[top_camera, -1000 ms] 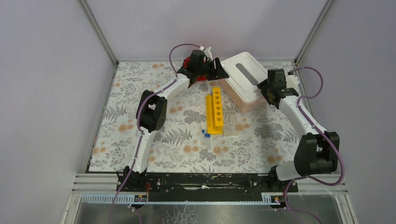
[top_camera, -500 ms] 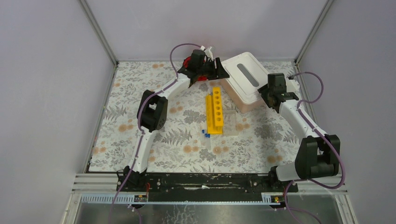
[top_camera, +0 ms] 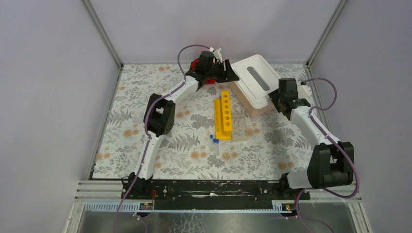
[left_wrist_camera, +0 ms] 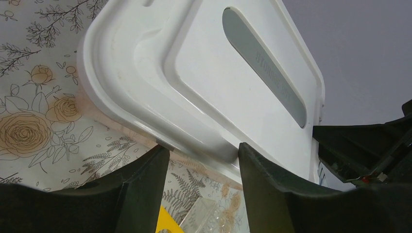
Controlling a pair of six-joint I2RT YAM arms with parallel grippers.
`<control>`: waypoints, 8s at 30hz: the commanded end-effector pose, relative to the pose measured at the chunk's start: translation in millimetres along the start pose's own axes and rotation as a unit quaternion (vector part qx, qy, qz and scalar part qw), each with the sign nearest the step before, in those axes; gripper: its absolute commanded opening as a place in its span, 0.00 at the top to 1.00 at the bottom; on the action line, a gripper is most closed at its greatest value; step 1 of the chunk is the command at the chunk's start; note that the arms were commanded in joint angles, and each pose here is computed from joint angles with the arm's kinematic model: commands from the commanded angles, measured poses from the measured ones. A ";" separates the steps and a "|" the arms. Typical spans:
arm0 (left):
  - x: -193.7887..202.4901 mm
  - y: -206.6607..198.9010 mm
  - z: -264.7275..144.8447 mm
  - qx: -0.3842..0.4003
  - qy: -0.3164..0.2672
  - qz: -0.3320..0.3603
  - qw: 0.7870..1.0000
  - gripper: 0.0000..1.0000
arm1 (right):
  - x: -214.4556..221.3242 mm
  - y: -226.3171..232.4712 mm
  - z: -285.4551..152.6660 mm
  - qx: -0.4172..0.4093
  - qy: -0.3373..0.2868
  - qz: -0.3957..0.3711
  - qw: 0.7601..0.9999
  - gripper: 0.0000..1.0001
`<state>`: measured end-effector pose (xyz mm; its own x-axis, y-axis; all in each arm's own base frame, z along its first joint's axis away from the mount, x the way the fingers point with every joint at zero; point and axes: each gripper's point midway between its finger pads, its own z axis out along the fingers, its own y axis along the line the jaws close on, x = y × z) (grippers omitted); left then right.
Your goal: Organize the chemistry lab equipment
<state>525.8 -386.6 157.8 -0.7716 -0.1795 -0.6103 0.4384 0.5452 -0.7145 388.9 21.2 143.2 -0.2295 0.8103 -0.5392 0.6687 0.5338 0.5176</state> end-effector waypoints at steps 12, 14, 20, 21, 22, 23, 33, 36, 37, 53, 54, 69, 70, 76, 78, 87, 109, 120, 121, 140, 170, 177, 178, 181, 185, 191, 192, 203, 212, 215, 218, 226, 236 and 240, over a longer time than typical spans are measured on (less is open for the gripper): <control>5.8 7.9 5.0 -0.008 0.011 0.005 1.000 0.37 | 27.9 -33.8 -2.9 0.028 0.044 0.030 0.998 0.45; 5.7 7.9 4.9 -0.009 0.010 0.003 1.000 0.37 | 30.4 -35.9 -0.2 0.033 0.048 0.026 0.998 0.48; -0.2 5.9 -1.0 -0.012 0.002 0.005 1.000 0.35 | 32.1 -32.3 5.4 0.018 0.047 0.007 0.999 0.74; -2.6 6.1 -3.3 -0.012 -0.001 0.004 1.000 0.34 | 31.3 -31.4 5.9 0.014 0.045 0.000 0.999 0.80; -6.2 6.0 -6.4 -0.011 -0.007 0.002 1.000 0.34 | 30.3 -30.5 6.5 0.010 0.043 -0.009 0.999 0.84; -8.9 6.8 -9.6 -0.011 -0.010 0.000 1.000 0.33 | 29.4 -29.0 7.1 0.004 0.041 -0.019 0.999 0.90; -35.7 16.4 -45.6 -0.022 -0.052 -0.008 0.998 0.31 | 15.8 -12.7 6.4 -0.059 0.029 -0.103 0.993 1.00; -43.2 17.7 -57.4 -0.027 -0.063 -0.006 0.998 0.31 | 8.7 -6.6 7.4 -0.077 0.028 -0.121 0.989 1.00; -45.7 19.3 -61.3 -0.029 -0.067 -0.006 0.997 0.31 | 6.8 -4.8 8.5 -0.080 0.031 -0.126 0.988 1.00; -63.1 31.9 -95.1 -0.039 -0.096 -0.009 0.995 0.30 | -6.6 51.5 44.0 -0.146 0.108 -0.194 0.964 1.00; -64.2 32.7 -94.8 -0.038 -0.097 -0.009 0.995 0.30 | -4.3 53.8 47.8 -0.151 0.114 -0.198 0.962 1.00; -71.2 50.4 -76.1 -0.034 -0.100 -0.006 0.994 0.29 | -16.0 86.0 80.9 -0.180 0.107 -0.269 0.940 1.00; -71.5 51.7 -74.3 -0.032 -0.099 -0.007 0.994 0.29 | -17.7 89.0 82.9 -0.181 0.105 -0.272 0.939 1.00; -74.3 50.0 -66.1 -0.016 -0.096 -0.007 0.995 0.31 | -21.9 99.8 101.5 -0.180 0.102 -0.280 0.937 1.00; -73.2 50.8 -63.5 -0.013 -0.094 -0.008 0.995 0.32 | -24.0 101.4 108.5 -0.175 0.098 -0.281 0.939 1.00; -62.4 59.6 -49.2 -0.002 -0.082 -0.015 0.997 0.35 | -38.8 116.6 135.9 -0.162 0.068 -0.270 0.947 0.86; -40.2 50.6 -23.6 0.015 -0.059 -0.015 0.998 0.38 | -55.2 138.1 174.5 -0.152 0.034 -0.265 0.952 0.55; -41.2 55.4 -25.4 -0.004 -0.067 -0.013 0.998 0.31 | -66.3 145.9 172.4 -0.165 0.000 -0.254 0.953 0.45; -43.0 56.1 -26.6 -0.006 -0.069 -0.012 0.997 0.31 | -70.2 149.1 168.8 -0.169 -0.009 -0.252 0.953 0.45; -86.3 44.5 -51.0 -0.010 -0.115 0.006 0.993 0.25 | -105.7 167.6 133.4 -0.183 -0.072 -0.248 0.949 0.34; -14.9 -26.2 -231.5 -0.130 -0.204 0.089 0.966 0.10 | -89.5 142.2 -59.7 -0.238 -0.160 -0.251 0.925 0.37; 38.1 -75.6 -283.7 -0.066 -0.229 0.078 0.968 0.01 | -50.6 114.7 -119.1 -0.294 -0.152 -0.260 0.907 0.37; 43.3 -81.6 -289.4 -0.053 -0.232 0.075 0.968 0.01 | -47.3 111.4 -124.9 -0.302 -0.148 -0.261 0.905 0.37; 63.7 -93.6 -297.9 -0.015 -0.224 0.050 0.973 0.01 | -39.3 101.8 -138.2 -0.319 -0.142 -0.260 0.900 0.37; 92.6 -102.4 -287.3 0.051 -0.175 0.013 0.983 0.01 | -29.4 90.1 -148.3 -0.333 -0.132 -0.255 0.898 0.36; 132.5 -91.7 -257.6 0.113 -0.059 -0.085 0.988 0.08 | -24.4 80.4 -156.4 -0.340 -0.129 -0.255 0.896 0.36; 135.4 -91.2 -255.3 0.126 -0.056 -0.094 0.986 0.14 | -23.8 79.4 -157.3 -0.340 -0.128 -0.255 0.896 0.36; 168.6 -7.9 -250.1 -0.222 -0.072 -0.051 0.971 0.12 | -7.9 52.9 -148.6 -0.313 -0.098 -0.269 0.906 0.36; 194.3 9.4 -225.8 -0.346 -0.023 0.000 0.938 0.31 | -8.2 35.2 -152.3 -0.283 -0.090 -0.273 0.915 0.36; 200.5 12.8 -213.6 -0.366 -0.002 0.007 0.931 0.39 | -7.0 30.1 -155.8 -0.282 -0.086 -0.271 0.916 0.36; 203.9 16.4 -202.9 -0.372 0.007 0.003 0.928 0.45 | -4.2 25.7 -157.2 -0.280 -0.079 -0.271 0.917 0.36; 219.0 40.3 -185.8 -0.408 0.033 -0.004 0.912 0.67 | 0.6 21.0 -161.7 -0.287 -0.071 -0.269 0.916 0.36; 226.6 55.6 -173.5 -0.430 0.047 -0.002 0.902 0.65 | 5.0 21.7 -159.5 -0.291 -0.065 -0.269 0.916 0.36; 227.1 56.9 -170.0 -0.430 0.049 -0.005 0.902 0.65 | 6.3 19.6 -159.0 -0.291 -0.066 -0.268 0.916 0.36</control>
<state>288.5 -256.0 31.4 -0.8470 -0.1196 -0.5179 -0.0316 0.9840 -0.1755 288.7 71.5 248.9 -0.3272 0.3674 -0.8706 0.0073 0.9223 0.3864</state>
